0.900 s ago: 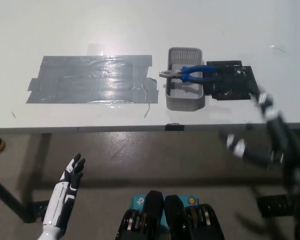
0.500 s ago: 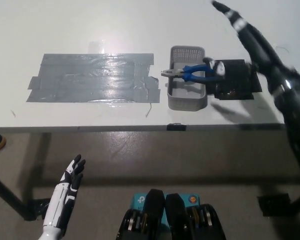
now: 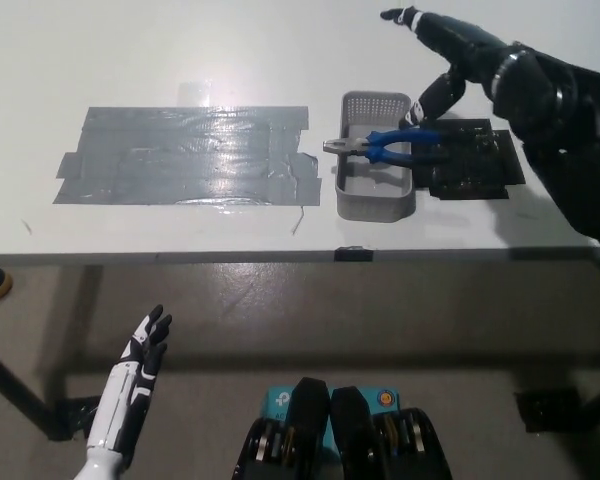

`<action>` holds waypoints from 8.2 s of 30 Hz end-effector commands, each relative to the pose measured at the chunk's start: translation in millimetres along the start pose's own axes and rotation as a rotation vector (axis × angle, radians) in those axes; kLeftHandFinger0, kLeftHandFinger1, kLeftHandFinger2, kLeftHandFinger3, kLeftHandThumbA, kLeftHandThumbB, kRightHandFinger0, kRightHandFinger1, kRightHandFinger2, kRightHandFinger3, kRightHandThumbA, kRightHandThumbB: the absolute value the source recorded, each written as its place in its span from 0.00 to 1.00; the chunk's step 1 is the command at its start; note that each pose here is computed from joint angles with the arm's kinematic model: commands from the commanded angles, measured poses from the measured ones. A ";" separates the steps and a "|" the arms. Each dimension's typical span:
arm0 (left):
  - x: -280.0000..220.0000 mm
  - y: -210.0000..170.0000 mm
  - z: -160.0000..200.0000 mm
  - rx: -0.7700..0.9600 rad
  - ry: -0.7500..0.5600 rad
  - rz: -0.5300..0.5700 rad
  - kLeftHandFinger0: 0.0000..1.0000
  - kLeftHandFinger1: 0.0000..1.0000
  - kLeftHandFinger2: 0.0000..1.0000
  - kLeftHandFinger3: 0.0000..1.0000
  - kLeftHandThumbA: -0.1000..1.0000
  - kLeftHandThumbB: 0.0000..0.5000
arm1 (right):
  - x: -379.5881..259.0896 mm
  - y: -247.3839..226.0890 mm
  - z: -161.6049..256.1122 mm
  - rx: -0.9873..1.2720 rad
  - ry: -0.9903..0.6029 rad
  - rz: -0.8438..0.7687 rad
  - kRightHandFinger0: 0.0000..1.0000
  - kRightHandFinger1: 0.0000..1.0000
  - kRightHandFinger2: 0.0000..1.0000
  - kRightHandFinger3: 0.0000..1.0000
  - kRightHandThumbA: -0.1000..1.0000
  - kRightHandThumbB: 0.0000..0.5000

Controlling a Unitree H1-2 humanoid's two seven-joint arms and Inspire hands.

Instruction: The robot picks the blue plier placed on top of the container and places it on the grey area of the table

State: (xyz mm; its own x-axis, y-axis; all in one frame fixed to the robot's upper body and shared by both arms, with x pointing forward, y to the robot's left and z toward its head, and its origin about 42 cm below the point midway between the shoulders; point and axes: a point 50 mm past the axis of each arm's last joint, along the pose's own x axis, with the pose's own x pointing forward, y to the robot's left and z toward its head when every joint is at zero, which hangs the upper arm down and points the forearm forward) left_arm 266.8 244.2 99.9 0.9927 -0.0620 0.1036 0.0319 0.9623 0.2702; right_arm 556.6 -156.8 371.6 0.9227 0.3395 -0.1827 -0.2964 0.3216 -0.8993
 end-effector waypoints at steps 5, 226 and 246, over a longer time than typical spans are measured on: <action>9.4 3.9 14.8 0.032 -0.078 -0.002 1.00 1.00 1.00 1.00 1.00 0.00 | 13.8 -23.4 37.7 -0.034 0.024 0.035 1.00 1.00 1.00 1.00 1.00 0.81; 43.0 4.5 43.9 0.039 -0.202 0.034 1.00 1.00 1.00 1.00 1.00 0.00 | -252.4 181.9 -39.3 1.044 -0.514 -0.639 1.00 1.00 1.00 1.00 0.98 0.20; 17.1 5.6 31.6 0.016 -0.150 0.048 1.00 1.00 1.00 1.00 1.00 0.01 | -220.2 252.5 -94.9 1.063 -0.207 -0.352 1.00 1.00 1.00 1.00 1.00 0.10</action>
State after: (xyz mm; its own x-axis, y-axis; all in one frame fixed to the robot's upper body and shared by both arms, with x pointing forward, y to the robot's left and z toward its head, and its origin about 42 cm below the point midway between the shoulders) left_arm 282.5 240.8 122.4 0.9812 -0.0690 0.1803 0.0143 0.9574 0.2883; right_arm 301.4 -236.6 143.9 0.9765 0.1447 0.1598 -0.1301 0.9866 -0.0980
